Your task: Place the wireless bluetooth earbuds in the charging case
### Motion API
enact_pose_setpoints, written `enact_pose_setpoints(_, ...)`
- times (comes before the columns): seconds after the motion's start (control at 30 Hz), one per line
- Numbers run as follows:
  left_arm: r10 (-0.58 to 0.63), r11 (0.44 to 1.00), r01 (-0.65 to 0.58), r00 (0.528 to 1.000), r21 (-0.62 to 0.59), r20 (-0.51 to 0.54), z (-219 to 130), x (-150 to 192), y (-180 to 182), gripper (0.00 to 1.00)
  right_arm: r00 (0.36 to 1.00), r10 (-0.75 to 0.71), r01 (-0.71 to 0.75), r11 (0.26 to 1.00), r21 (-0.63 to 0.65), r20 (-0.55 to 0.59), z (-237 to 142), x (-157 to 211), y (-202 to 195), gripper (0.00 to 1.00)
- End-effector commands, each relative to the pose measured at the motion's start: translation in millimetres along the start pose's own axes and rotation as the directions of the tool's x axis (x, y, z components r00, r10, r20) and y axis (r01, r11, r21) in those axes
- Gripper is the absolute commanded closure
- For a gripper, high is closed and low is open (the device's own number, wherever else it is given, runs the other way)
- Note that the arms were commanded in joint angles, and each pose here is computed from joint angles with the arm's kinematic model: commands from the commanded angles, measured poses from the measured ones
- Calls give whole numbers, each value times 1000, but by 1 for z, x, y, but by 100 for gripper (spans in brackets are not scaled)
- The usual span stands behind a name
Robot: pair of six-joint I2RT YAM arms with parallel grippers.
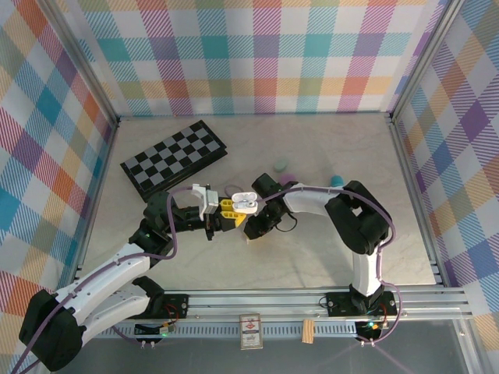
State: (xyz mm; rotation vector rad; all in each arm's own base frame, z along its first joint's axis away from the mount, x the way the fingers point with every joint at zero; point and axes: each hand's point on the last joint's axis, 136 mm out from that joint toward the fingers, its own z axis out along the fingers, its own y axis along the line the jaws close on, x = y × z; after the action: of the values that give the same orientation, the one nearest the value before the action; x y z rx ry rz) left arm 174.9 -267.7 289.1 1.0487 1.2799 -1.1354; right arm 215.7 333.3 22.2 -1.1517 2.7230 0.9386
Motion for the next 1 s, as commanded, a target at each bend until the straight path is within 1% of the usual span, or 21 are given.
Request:
enact_pose_setpoints(0.0,52,999,-52,998,0,33,-3,-11,-2,94,1000,-7,4,995,95,26,-10,2,-9,78)
enact_pose_setpoints(0.13,56,998,-56,998,-1,35,-3,-12,-3,94,996,-22,7,986,164,90,-26,-7,-13,77)
enact_pose_setpoints(0.27,55,999,-55,998,-4,35,-4,-11,-2,94,982,-7,-31,980,197,189,-53,-17,-17,77)
enact_pose_setpoints(0.47,50,999,-49,998,-19,33,-3,-8,1,94,947,-48,-69,934,350,317,-96,-25,-38,77)
enact_pose_setpoints(0.57,43,999,-42,999,-30,29,-3,-6,4,95,916,-108,-68,907,416,386,-122,-30,-41,77)
enact_pose_setpoints(0.7,30,999,-29,999,-44,22,-1,-3,8,95,836,-222,-50,880,472,502,-158,-39,-31,77)
enact_pose_setpoints(0.83,23,998,-21,999,-66,26,0,-2,14,95,789,-281,-60,849,525,546,-185,-40,-26,78)
enact_pose_setpoints(0.97,32,994,-23,997,-109,77,-3,-9,19,95,761,-314,-68,831,552,567,-204,-39,-21,77)
